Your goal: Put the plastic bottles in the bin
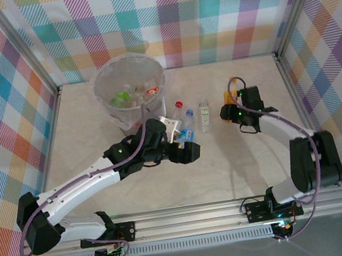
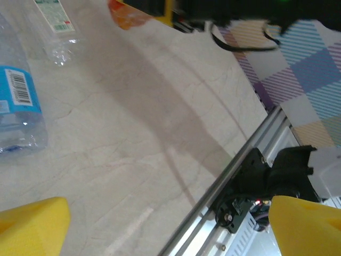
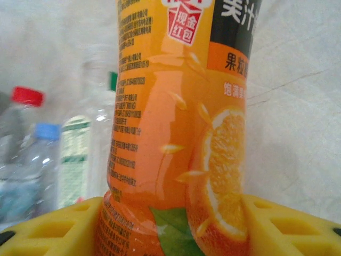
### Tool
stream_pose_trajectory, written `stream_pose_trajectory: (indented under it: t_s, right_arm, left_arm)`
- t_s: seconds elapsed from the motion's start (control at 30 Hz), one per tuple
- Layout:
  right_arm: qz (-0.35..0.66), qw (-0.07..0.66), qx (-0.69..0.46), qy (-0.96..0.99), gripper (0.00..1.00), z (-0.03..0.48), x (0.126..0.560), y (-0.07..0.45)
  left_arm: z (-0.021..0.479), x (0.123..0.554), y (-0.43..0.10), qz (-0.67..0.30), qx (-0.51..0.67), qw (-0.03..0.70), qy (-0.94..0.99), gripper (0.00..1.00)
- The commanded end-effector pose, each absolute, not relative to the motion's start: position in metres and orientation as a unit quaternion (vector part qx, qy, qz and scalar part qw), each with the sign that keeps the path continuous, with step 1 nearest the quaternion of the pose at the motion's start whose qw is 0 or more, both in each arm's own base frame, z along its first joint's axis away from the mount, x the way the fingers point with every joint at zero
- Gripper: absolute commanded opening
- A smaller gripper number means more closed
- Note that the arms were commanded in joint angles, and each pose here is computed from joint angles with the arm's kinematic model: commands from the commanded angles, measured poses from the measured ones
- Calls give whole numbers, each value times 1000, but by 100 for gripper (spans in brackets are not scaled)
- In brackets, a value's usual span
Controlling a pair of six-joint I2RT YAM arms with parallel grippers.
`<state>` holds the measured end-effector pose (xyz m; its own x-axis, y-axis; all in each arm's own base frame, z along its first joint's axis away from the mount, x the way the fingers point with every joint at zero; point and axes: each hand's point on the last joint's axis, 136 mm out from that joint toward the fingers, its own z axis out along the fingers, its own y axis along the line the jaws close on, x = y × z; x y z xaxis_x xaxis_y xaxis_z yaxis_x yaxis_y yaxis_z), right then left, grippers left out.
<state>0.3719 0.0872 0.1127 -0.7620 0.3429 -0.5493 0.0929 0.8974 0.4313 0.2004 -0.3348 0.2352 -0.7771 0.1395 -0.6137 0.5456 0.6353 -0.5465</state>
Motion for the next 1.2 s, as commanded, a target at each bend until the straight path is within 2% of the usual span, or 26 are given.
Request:
stream_pose_trajectory:
  t_s: [0.0, 0.2, 0.6, 0.8, 1.03, 1.17]
  right_arm:
    - [233, 351, 59, 905, 59, 142, 352, 101]
    - [316, 385, -22, 867, 59, 187, 302, 130]
    - [412, 374, -92, 826, 60, 228, 226, 169]
    - [455, 356, -126, 806, 61, 244, 201, 182]
    - [467, 340, -151, 802, 62, 245, 190, 192]
    - [472, 333, -156, 801, 62, 245, 188, 196]
  left_arm:
    - [248, 211, -345, -389, 170, 284, 860, 97]
    - [260, 225, -370, -431, 156, 265, 849, 100]
    - [290, 266, -392, -513, 129, 274, 803, 98]
    - [295, 274, -403, -531, 136, 274, 790, 95]
    - [302, 277, -408, -551, 128, 277, 777, 90]
    - [309, 278, -407, -561, 121, 281, 769, 82]
